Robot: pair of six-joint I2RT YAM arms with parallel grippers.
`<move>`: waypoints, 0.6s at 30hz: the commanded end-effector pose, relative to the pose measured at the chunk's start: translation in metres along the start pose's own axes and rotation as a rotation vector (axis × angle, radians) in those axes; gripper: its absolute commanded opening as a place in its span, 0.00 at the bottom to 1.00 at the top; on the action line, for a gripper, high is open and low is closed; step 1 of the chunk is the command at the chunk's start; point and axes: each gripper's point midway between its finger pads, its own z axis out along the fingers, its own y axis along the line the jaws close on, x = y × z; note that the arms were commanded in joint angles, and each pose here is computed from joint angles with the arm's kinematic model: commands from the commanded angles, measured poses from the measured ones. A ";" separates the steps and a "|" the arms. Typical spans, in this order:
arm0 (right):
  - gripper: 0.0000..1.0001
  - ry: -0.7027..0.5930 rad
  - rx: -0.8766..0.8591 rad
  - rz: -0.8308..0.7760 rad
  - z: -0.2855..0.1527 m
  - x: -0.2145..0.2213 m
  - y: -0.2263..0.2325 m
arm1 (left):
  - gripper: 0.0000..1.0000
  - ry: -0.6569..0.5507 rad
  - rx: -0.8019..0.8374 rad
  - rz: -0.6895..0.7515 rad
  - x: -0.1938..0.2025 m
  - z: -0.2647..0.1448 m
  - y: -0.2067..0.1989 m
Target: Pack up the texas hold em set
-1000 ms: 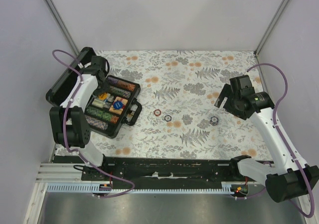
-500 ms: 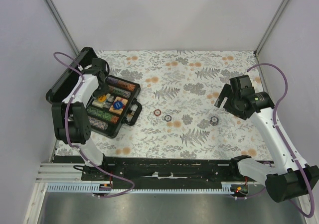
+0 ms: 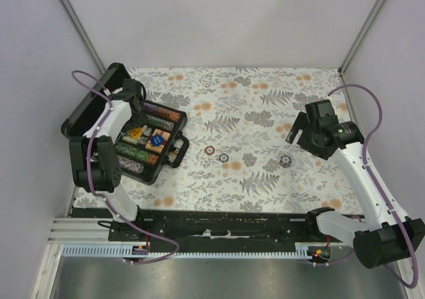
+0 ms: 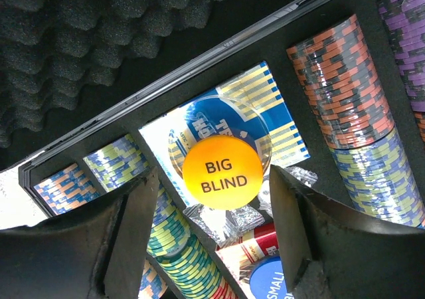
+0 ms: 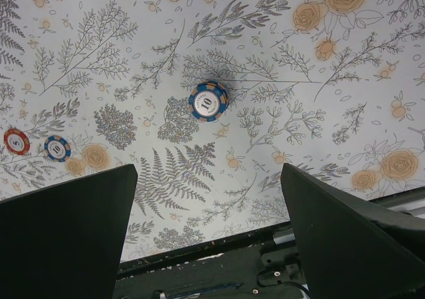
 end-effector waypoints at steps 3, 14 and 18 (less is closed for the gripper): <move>0.97 -0.020 -0.024 0.007 -0.004 -0.009 0.006 | 0.76 -0.065 0.027 -0.032 -0.020 -0.015 -0.001; 0.96 0.053 -0.208 -0.022 0.003 0.004 0.042 | 0.77 -0.063 0.311 -0.011 -0.009 -0.080 -0.025; 0.94 0.091 -0.277 -0.052 0.008 0.010 0.061 | 0.77 -0.059 0.455 0.070 -0.001 -0.112 -0.044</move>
